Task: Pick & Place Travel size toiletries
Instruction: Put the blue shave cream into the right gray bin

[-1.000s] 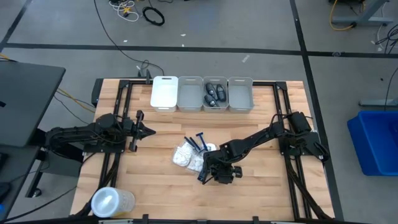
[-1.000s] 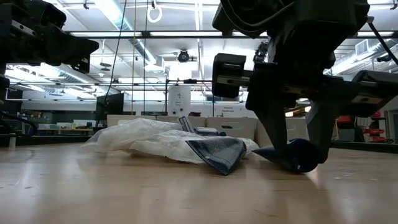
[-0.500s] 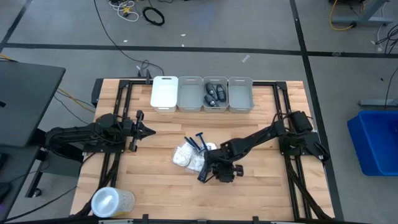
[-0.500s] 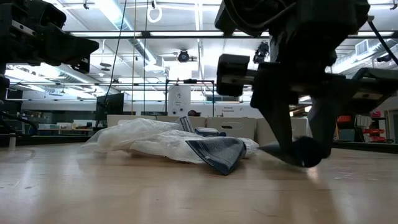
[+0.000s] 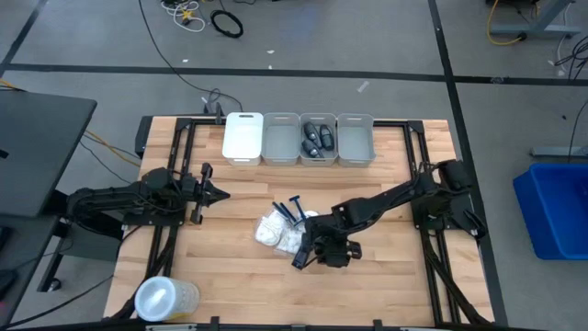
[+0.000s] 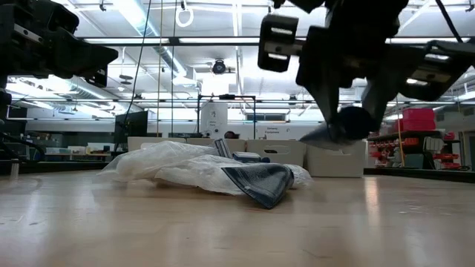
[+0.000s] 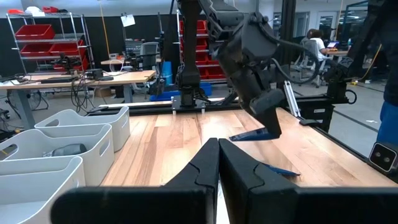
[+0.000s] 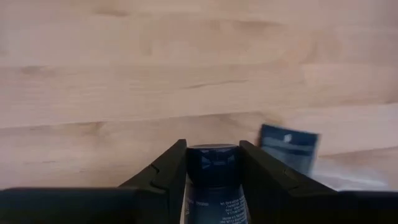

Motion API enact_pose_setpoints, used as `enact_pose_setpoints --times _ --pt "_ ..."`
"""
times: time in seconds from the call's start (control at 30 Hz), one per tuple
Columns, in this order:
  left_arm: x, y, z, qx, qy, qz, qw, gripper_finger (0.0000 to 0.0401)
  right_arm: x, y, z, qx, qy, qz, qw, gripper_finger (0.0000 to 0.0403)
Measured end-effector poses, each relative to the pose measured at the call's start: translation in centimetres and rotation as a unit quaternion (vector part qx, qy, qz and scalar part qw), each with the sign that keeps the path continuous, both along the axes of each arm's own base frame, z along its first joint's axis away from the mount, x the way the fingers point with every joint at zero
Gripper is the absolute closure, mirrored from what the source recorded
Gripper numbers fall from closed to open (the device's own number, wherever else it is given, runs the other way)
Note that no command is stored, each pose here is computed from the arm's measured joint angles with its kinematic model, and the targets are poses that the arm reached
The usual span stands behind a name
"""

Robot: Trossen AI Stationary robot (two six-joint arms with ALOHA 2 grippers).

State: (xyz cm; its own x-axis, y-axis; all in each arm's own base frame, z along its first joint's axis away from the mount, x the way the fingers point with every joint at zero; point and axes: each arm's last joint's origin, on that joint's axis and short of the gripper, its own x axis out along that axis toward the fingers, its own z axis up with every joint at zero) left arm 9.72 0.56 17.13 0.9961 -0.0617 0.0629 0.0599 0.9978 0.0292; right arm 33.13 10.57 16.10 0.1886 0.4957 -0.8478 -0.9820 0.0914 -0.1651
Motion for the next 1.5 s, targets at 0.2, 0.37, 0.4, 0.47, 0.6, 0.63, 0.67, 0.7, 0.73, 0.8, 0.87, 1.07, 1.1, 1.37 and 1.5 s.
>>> enact_pose_setpoints --times 0.2,0.37,0.4,0.47,0.6,0.63,0.67,0.7,0.73,0.8,0.87,1.07,1.1,1.37,1.5 --pt "0.0 0.0 0.0 0.000 0.000 0.000 1.000 0.0385 -0.3 -0.2 1.6 0.009 -0.020 -0.001 1.000 0.0267" --pt "0.0 0.0 0.0 0.000 0.000 0.000 1.000 0.0385 -0.8 -0.3 3.6 0.018 -0.052 -0.001 0.999 0.0271" --pt "0.0 0.0 0.0 0.000 0.000 0.000 1.000 0.0385 -1.0 -0.3 4.1 0.020 -0.059 0.000 0.998 0.0272" --pt "0.0 0.0 0.0 0.000 0.000 0.000 1.000 0.0385 -1.2 -0.4 5.0 0.025 -0.073 0.000 0.997 0.0273" --pt "0.0 0.0 0.0 0.000 0.000 0.000 1.000 0.0385 -1.9 -0.6 7.0 0.036 -0.101 -0.008 0.994 0.0269" --pt "0.0 0.0 0.0 0.000 0.000 0.000 1.000 0.0385 -2.1 -0.7 7.5 0.039 -0.109 -0.009 0.993 0.0268" --pt "0.0 0.0 0.0 0.000 0.000 0.000 1.000 0.0385 -2.2 -0.8 7.9 0.042 -0.114 -0.013 0.992 0.0269" --pt "0.0 0.0 0.0 0.000 0.000 0.000 1.000 0.0385 -2.4 -0.9 8.3 0.044 -0.120 -0.014 0.992 0.0270" --pt "0.0 0.0 0.0 0.000 0.000 0.000 1.000 0.0385 -2.5 -1.0 8.7 0.046 -0.125 -0.016 0.991 0.0271" --pt "0.0 0.0 0.0 0.000 0.000 0.000 1.000 0.0385 -2.9 -1.2 9.5 0.049 -0.138 -0.018 0.989 0.0273" --pt "0.0 0.0 0.0 0.000 0.000 0.000 1.000 0.0385 -3.0 -1.4 9.9 0.054 -0.141 -0.027 0.988 0.0272" --pt "0.0 0.0 0.0 0.000 0.000 0.000 1.000 0.0385 -3.7 -1.6 11.0 0.061 -0.155 -0.033 0.985 0.0271" --pt "0.0 0.0 0.0 0.000 0.000 0.000 1.000 0.0385 -3.8 -1.6 11.2 0.062 -0.158 -0.033 0.985 0.0272" --pt "0.0 0.0 0.0 0.000 0.000 0.000 1.000 0.0385 -3.7 -3.4 12.0 0.056 -0.162 -0.103 0.980 0.0270" --pt "0.0 0.0 0.0 0.000 0.000 0.000 1.000 0.0385 -3.5 -4.7 12.2 0.021 -0.173 -0.155 0.973 0.0273"
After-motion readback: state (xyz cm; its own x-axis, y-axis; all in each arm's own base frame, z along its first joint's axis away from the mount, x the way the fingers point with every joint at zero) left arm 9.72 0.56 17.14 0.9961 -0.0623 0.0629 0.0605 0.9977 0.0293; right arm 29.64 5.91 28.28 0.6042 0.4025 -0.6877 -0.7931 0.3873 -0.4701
